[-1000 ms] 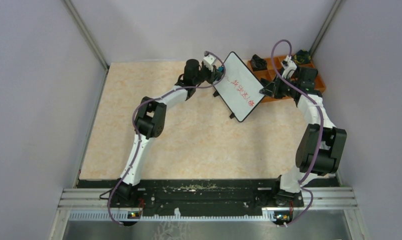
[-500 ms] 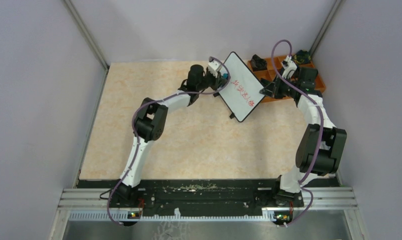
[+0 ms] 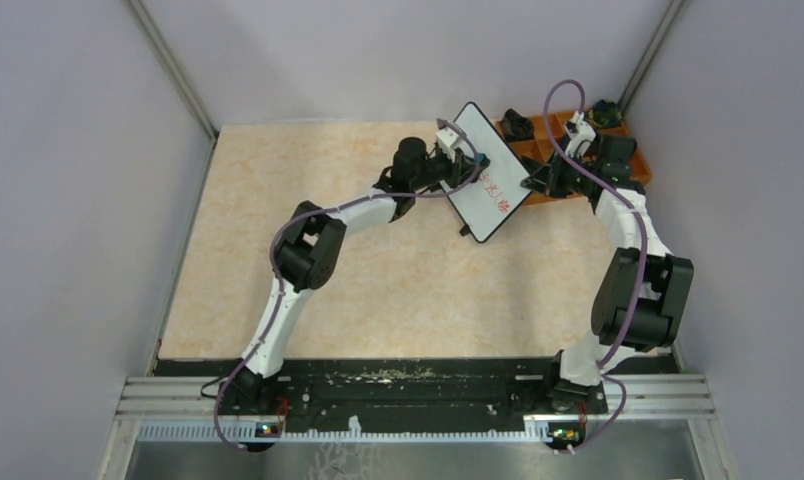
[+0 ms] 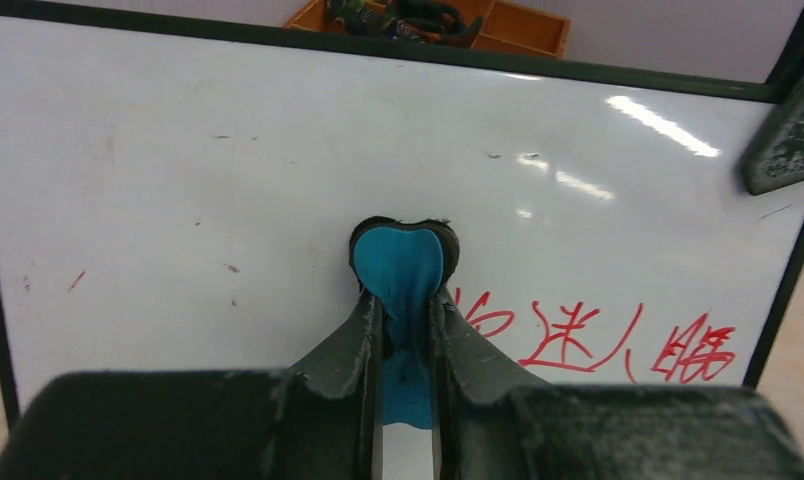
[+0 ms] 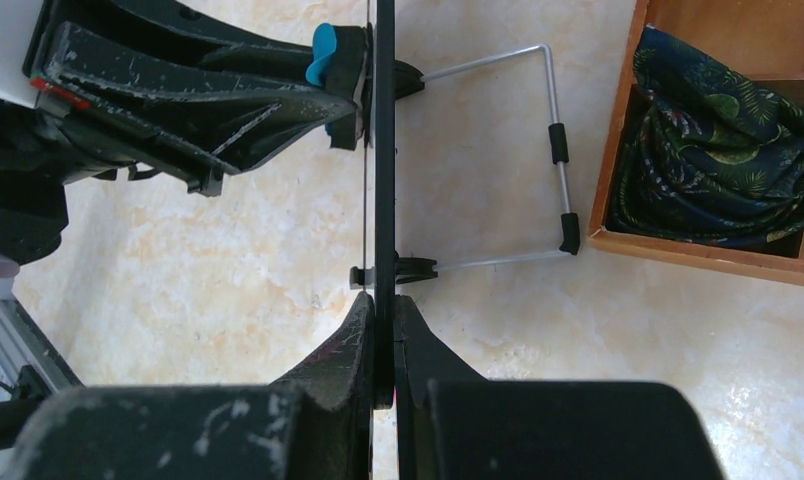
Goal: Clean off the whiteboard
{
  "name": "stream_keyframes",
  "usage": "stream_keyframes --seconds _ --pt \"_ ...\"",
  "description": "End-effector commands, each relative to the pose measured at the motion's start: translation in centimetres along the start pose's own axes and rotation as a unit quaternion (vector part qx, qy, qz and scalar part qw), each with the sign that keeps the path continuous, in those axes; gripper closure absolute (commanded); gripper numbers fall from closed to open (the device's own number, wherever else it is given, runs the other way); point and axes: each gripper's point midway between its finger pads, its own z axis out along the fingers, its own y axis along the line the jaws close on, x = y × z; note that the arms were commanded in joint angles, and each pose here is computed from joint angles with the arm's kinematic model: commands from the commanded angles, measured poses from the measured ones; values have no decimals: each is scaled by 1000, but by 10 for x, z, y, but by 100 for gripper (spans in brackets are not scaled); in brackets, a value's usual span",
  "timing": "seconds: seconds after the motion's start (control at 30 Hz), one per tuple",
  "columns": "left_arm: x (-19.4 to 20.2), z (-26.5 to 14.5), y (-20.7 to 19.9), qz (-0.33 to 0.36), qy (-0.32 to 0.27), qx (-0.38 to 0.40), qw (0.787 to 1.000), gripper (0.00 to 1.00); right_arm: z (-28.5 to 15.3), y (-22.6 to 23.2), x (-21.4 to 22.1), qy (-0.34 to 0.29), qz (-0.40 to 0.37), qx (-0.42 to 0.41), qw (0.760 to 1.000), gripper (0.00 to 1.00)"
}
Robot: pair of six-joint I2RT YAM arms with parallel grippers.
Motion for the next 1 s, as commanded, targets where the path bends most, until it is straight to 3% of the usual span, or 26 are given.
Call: stream_keyframes --seconds 0.0,0.5,0.97 --pt "23 9 -106 -45 34 130 990 97 10 23 13 21 -22 -57 998 100" --pt "34 -4 -167 -49 58 166 983 98 12 28 10 17 -23 -65 997 100" --pt "60 -13 -67 -23 91 68 993 98 13 31 12 20 -26 -69 997 100"
